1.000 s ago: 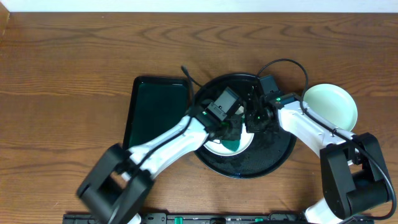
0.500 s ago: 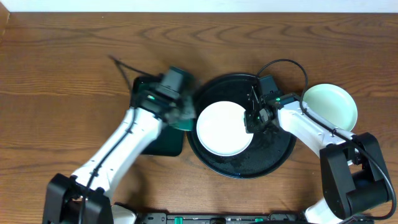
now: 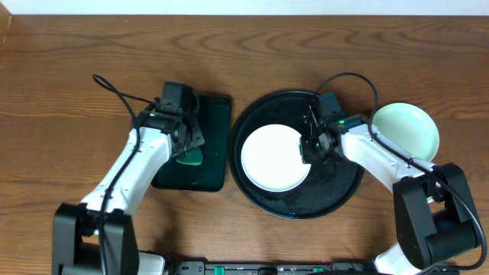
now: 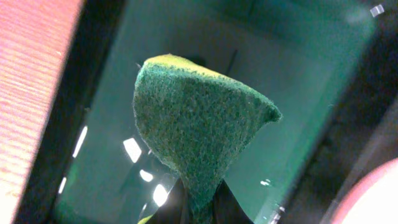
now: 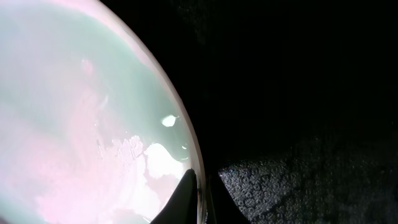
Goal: Clean dirty plates on tray and stack at the side
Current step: 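Move the sponge left and drop it into the black rectangular tray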
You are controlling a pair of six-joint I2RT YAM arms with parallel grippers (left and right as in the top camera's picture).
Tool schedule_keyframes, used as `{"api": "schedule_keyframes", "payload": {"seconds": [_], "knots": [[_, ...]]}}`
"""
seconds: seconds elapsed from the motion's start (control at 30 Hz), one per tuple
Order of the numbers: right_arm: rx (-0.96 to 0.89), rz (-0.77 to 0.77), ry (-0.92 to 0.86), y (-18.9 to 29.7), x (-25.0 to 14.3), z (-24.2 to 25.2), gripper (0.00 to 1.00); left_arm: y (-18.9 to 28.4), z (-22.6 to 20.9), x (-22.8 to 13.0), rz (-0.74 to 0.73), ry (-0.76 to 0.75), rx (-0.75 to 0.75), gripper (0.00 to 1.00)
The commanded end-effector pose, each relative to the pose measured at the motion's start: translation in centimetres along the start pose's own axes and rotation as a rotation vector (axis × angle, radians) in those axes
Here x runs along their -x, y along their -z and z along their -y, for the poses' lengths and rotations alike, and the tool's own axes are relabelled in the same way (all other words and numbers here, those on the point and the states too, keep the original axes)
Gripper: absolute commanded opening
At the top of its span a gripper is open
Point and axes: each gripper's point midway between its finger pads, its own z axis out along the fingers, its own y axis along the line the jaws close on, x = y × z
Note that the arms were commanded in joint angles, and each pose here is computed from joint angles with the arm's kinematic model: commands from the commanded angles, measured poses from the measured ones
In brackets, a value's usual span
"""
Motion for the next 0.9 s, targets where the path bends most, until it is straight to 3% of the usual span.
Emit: {"api": "schedule_keyframes", "payload": {"seconds": [0.0,0.7,0.77,0.87], "knots": [[0.031,0.005,0.023,0.4,0.2,-1.0,0.05,-1.5,-0.9,-0.9,-0.022,-0.019,0.035,0.08],[0.031,0.005,0.023,0.4,0.2,-1.0,0.04,-3.9,-1.7,-2.4,-0.065,-0.021,0.059,0.08],[0.031,0.005,0.023,0.4,0.2,-1.0,0.05,-3.9,-1.7,-2.3,-0.064,-0.013,0.058,0.28],[0.031,0.004,0.023,0.4,0.2,-1.0,0.05,-3.6,-1.5,-1.9,-0.057,-0.013,0.054,0.34]]}}
